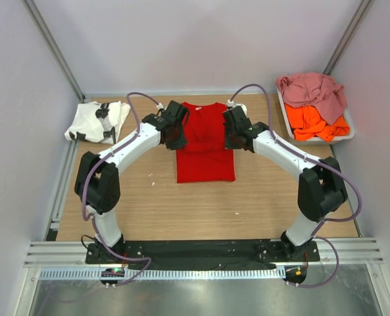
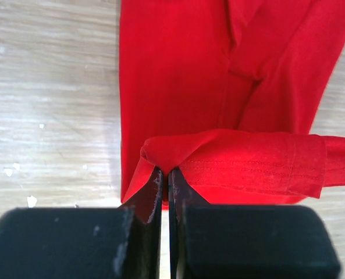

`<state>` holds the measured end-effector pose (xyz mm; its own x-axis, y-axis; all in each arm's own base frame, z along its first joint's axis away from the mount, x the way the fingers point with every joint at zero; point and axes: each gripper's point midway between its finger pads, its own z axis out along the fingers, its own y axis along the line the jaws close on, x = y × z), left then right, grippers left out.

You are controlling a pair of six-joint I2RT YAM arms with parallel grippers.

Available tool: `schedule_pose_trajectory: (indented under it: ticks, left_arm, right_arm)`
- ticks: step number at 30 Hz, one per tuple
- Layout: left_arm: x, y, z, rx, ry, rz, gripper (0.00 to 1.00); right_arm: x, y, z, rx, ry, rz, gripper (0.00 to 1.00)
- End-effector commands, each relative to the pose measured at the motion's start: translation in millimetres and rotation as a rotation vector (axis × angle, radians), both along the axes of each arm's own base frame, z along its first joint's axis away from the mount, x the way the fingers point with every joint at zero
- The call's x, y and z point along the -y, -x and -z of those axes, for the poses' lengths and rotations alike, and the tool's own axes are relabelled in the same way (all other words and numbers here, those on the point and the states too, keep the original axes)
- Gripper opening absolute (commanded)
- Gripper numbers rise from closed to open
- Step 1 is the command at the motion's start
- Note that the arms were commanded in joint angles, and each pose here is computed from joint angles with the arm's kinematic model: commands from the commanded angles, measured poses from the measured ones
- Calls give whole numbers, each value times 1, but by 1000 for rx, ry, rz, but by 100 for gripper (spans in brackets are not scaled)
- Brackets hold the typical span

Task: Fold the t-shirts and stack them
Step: Fold the tshirt

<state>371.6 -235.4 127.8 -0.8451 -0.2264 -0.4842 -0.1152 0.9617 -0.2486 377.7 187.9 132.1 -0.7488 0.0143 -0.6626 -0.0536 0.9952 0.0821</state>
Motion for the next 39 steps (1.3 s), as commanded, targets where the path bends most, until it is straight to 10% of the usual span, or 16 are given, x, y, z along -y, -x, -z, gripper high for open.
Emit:
schedule_pose_trajectory:
  ticks: [1, 6, 9, 12, 20, 30, 39]
  left_arm:
    - [-15, -10, -2, -20, -52, 3, 0]
    - [-23, -36, 23, -93, -72, -16, 13]
    - [-31, -63, 18, -95, -57, -36, 38]
    - [-40, -104, 10, -94, 1, -69, 55]
    - [-59, -78, -18, -66, 37, -92, 61]
    - [-44, 38, 36, -136, 245, -32, 62]
    - [-33, 63, 82, -144, 334, -40, 59]
  right_arm:
    - [3, -27, -7, 34, 6, 0, 1]
    - [8, -57, 9, -3, 2, 36, 4]
    - [14, -83, 15, -30, -12, 55, 56]
    - [24, -112, 5, -22, -30, 107, 81]
    - [37, -77, -18, 0, -86, 95, 86]
    - [14, 63, 43, -164, -419, -26, 86]
    - [15, 94, 78, -228, -462, -14, 78]
